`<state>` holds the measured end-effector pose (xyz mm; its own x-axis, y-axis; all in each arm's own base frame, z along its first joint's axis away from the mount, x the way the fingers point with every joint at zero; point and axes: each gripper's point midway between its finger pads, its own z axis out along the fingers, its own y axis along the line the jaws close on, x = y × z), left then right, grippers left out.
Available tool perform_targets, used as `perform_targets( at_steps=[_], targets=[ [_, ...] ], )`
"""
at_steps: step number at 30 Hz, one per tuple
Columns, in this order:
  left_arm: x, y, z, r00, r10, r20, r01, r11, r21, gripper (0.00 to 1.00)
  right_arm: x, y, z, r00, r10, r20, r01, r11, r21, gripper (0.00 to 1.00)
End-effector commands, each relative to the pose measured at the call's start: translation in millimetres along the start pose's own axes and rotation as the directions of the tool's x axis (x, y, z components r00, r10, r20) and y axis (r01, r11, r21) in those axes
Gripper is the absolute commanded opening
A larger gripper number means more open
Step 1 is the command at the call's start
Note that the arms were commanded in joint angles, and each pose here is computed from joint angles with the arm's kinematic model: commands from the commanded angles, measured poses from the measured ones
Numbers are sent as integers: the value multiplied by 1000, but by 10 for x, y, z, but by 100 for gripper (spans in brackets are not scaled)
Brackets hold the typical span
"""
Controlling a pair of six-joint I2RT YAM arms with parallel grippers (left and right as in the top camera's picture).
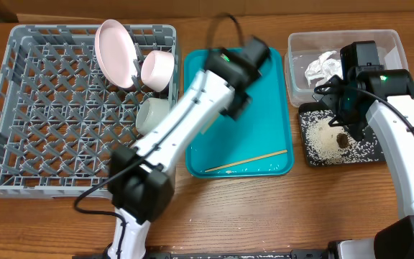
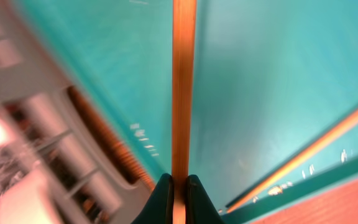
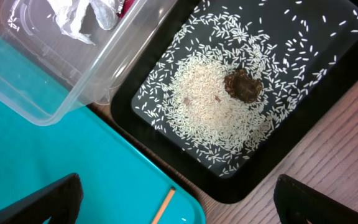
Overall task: Sort waste into correct bins and load items into the dishwasher
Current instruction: 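Carry the chopstick left and lower it upright into the rack, then open the left gripper to leave the chopstick in the rack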
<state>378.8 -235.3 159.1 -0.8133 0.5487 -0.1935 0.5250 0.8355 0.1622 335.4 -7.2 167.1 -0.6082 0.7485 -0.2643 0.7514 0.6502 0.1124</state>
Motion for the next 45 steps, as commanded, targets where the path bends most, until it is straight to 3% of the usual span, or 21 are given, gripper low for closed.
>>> perform_targets(
  at_steps=[1, 9, 15, 22, 35, 36, 38, 40, 45],
  targets=[
    [50, 560, -403, 953, -296, 63, 298, 954, -27, 4, -81, 39, -94, 999, 1, 32, 0, 1000, -21, 100],
    [747, 1526, -1044, 832, -540, 125, 552, 829, -89, 4, -81, 39, -94, 999, 1, 32, 0, 1000, -21, 100],
    [1475, 1909, -922, 752, -654, 84, 659, 737, -153, 4, -81, 39, -94, 999, 0, 32, 0, 1000, -21, 100],
    [1868, 1836, -381, 807, -590, -26, 578, 799, -167, 4, -81, 39, -94, 999, 1, 32, 0, 1000, -21, 100],
    [2059, 1760, 286, 811, -582, -53, 562, 802, -201, 4, -81, 39, -94, 999, 0, 32, 0, 1000, -21, 100],
    [2053, 1764, 288, 811, -582, -50, 563, 802, -201, 11, -81, 39, -94, 999, 0, 32, 0, 1000, -21, 100],
    [2030, 1777, 288, 811, -584, -39, 566, 800, -199, 34, -81, 39, -94, 999, 1, 32, 0, 1000, -21, 100],
    [1997, 1797, 279, 801, -599, -21, 584, 787, -199, 46, -81, 39, -94, 999, 0, 32, 0, 1000, -21, 100],
    [1773, 1862, 63, 780, -623, 48, 622, 767, -159, 52, -81, 39, -94, 999, 0, 32, 0, 1000, -21, 100]
  ],
)
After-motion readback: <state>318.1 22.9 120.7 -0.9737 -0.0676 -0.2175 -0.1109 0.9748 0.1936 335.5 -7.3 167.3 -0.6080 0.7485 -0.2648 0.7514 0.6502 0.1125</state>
